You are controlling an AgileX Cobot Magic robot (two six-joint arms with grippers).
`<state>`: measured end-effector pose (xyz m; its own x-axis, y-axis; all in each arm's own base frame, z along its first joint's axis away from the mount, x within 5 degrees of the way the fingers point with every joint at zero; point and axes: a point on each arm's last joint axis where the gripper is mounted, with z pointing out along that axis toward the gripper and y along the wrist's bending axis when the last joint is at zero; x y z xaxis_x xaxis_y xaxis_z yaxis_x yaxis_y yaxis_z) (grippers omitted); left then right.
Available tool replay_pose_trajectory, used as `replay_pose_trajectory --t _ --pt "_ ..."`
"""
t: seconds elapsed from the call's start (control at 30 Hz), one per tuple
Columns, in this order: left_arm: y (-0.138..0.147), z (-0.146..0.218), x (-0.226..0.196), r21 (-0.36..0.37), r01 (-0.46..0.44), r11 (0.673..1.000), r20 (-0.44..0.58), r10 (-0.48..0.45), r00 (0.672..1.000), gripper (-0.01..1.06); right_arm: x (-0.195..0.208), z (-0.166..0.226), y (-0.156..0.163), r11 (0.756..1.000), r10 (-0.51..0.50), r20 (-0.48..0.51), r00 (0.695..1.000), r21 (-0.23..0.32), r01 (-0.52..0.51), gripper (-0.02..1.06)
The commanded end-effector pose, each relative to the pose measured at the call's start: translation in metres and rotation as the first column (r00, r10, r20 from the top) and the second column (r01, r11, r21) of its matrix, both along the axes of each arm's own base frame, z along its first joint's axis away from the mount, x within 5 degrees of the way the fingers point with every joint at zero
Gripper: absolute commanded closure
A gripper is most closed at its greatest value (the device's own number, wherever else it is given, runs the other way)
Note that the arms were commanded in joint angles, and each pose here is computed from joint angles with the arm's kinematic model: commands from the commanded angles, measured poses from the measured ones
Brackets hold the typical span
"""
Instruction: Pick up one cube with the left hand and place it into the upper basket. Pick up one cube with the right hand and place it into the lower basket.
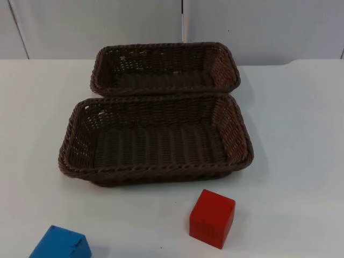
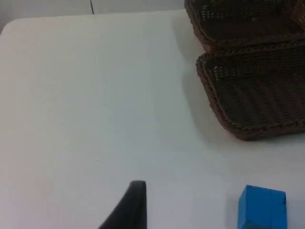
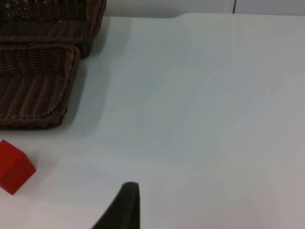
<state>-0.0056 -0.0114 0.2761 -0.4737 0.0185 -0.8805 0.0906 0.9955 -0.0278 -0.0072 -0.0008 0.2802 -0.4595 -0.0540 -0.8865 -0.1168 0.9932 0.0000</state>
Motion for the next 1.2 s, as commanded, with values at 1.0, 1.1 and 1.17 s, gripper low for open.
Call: replay_pose_trajectory --t 1.0,1.1,1.17 --pt "0.0 0.02 0.016 -0.029 -0.011 1.0 -0.046 0.01 0.999 0.0 0.0 0.0 0.0 1.0 0.0 0.006 1.0 -0.01 0.001 -0.01" --pt "0.0 0.02 0.017 -0.029 -0.011 1.0 -0.053 0.01 0.999 0.0 0.0 0.0 0.0 1.0 0.0 0.006 1.0 -0.01 0.001 -0.01" --pt "0.0 0.019 0.017 -0.029 -0.011 1.0 -0.055 0.01 0.998 0.0 0.0 0.0 0.0 1.0 0.0 0.006 1.0 -0.01 0.001 -0.01"
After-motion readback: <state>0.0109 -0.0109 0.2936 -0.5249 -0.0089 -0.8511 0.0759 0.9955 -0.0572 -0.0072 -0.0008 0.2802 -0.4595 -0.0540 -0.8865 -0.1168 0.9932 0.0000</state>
